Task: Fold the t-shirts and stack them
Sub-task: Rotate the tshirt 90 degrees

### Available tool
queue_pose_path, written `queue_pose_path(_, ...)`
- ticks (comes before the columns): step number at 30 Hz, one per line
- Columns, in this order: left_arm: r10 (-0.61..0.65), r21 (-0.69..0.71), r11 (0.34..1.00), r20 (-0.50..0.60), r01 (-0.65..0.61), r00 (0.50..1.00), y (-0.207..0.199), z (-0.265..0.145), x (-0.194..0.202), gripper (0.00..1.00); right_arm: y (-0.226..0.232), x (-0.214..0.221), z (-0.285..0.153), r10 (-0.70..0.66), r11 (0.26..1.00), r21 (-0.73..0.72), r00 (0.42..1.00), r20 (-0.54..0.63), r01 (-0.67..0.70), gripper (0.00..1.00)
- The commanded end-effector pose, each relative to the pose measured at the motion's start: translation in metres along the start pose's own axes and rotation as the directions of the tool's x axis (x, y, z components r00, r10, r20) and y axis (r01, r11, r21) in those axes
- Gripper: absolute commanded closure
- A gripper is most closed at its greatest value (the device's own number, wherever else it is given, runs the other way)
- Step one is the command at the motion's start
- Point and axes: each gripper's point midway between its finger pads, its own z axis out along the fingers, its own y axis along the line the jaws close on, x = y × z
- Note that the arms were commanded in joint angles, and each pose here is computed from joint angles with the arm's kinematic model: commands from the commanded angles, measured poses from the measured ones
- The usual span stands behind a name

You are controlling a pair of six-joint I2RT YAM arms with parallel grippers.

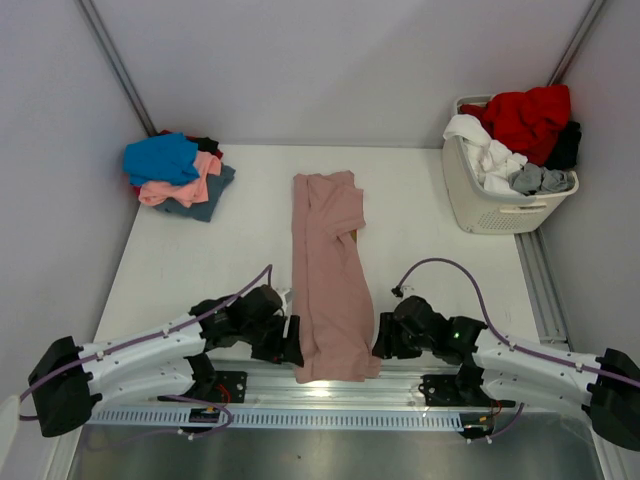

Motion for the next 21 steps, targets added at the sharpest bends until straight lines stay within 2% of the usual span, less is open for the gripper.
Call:
queue_pose_path(1,0.085,-0.062,0.995,0.227,-0.072,0.970,-0.025,-0.029,-0.062,0.30,-0.010,-0.033,-0.005,-0.108,0.986,0.133,0.990,0.090,0.096,0.45)
queue_pose_path(2,0.081,-0.058,0.996,0.286,-0.067,0.955,-0.041,-0.043,-0.084,0.31,0.000,-0.049,-0.008,-0.124,0.985,0.134,0.986,0.113,0.108,0.46)
queue_pose_path(3,0.090,-0.088,0.994,0.299,-0.066,0.950,-0.039,-0.047,-0.091,0.32,0.002,-0.065,-0.009,-0.145,0.982,0.143,0.979,0.145,0.124,0.49)
queue_pose_path(5,0.084,-0.103,0.994,0.389,-0.047,0.917,-0.047,-0.064,-0.122,0.39,0.009,-0.085,-0.012,-0.153,0.982,0.138,0.971,0.183,0.129,0.52)
queue_pose_path(7,0.123,-0.098,0.991,0.443,-0.089,0.888,-0.054,-0.073,-0.143,0.45,0.022,-0.113,-0.012,-0.148,0.987,0.092,0.958,0.246,0.129,0.56)
queue_pose_path(9,0.107,-0.113,0.992,0.472,-0.060,0.875,-0.044,-0.069,-0.162,0.48,0.029,-0.135,-0.005,-0.144,0.989,0.069,0.944,0.297,0.130,0.59)
queue_pose_path(10,0.087,-0.099,0.994,0.492,-0.043,0.866,-0.042,-0.067,-0.175,0.53,0.022,-0.146,-0.001,-0.121,0.992,0.074,0.942,0.312,0.102,0.62)
queue_pose_path(12,-0.005,-0.109,0.992,0.452,0.061,0.892,-0.021,-0.050,-0.192,0.62,0.023,-0.158,0.019,-0.103,0.995,0.044,0.952,0.290,0.094,0.71)
queue_pose_path(13,-0.024,-0.118,0.989,0.450,0.086,0.893,-0.017,-0.047,-0.201,0.71,0.021,-0.163,0.026,-0.086,0.996,0.030,0.956,0.279,0.081,0.75)
queue_pose_path(14,-0.038,-0.129,0.986,0.453,0.108,0.891,-0.013,-0.047,-0.212,0.74,0.020,-0.165,0.035,-0.086,0.996,0.026,0.960,0.268,0.082,0.79)
queue_pose_path(15,-0.052,-0.172,0.976,0.406,0.132,0.912,-0.001,-0.029,-0.213,0.80,0.024,-0.169,0.044,-0.091,0.996,0.007,0.961,0.262,0.092,0.85)
queue_pose_path(16,-0.056,-0.179,0.974,0.402,0.138,0.914,-0.003,-0.027,-0.221,0.93,0.022,-0.169,0.060,-0.091,0.996,0.019,0.971,0.221,0.089,0.87)
queue_pose_path(19,-0.067,-0.218,0.965,0.325,0.144,0.943,0.000,-0.005,-0.232,0.99,0.029,-0.176,0.085,-0.107,0.994,-0.005,0.976,0.189,0.110,0.91)
queue_pose_path(21,-0.079,-0.196,0.970,0.295,0.141,0.952,-0.007,0.004,-0.238,1.00,0.042,-0.193,0.090,-0.121,0.991,-0.030,0.970,0.212,0.130,0.92)
